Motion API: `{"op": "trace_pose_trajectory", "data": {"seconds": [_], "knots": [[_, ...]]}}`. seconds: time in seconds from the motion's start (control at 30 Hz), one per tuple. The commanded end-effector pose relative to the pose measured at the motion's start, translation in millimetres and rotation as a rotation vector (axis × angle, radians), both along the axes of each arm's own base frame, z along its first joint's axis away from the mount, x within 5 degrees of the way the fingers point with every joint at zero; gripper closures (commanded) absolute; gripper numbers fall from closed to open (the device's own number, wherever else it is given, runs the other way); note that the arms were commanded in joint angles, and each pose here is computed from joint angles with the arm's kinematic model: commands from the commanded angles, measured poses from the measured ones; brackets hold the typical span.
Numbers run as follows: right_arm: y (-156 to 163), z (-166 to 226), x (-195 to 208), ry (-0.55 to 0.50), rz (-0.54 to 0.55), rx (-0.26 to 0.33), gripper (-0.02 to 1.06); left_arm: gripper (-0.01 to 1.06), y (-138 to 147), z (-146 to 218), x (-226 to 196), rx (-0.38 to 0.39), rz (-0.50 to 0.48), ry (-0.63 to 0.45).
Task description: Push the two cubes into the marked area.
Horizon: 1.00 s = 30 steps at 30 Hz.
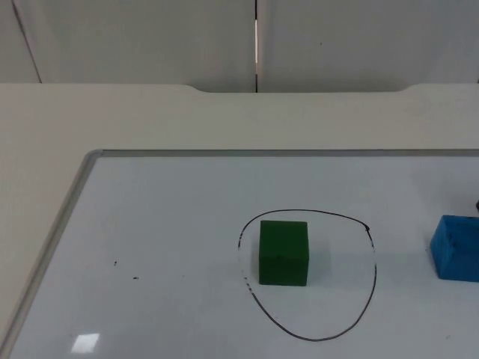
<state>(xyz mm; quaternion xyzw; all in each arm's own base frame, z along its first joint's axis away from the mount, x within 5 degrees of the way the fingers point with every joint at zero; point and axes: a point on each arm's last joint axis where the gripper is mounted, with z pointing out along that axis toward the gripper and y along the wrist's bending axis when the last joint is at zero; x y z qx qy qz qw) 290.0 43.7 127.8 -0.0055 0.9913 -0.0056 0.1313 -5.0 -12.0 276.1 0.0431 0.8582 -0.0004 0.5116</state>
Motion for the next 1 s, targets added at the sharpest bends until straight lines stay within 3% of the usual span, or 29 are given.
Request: {"op": "trace_pose_trajectory", "data": {"seconds": [0.0,0.47,0.7,0.97], "knots": [[3,-5,5,-0.023,0.009,0.007,1.05,1.05,0,0,0,-0.008,-0.005,-0.009],[6,-17,13,-0.077,-0.042,0.054,1.05,1.05,0,0,0,-0.010,-0.006,-0.009],[7,-17,11,-0.053,-0.056,0.059,1.05,1.05,-1,0,0,-0.016,-0.010,-0.010],[30,-16,10,-0.088,0.016,0.075,1.05,1.05,-2,0,0,-0.022,-0.017,-0.010]]}}
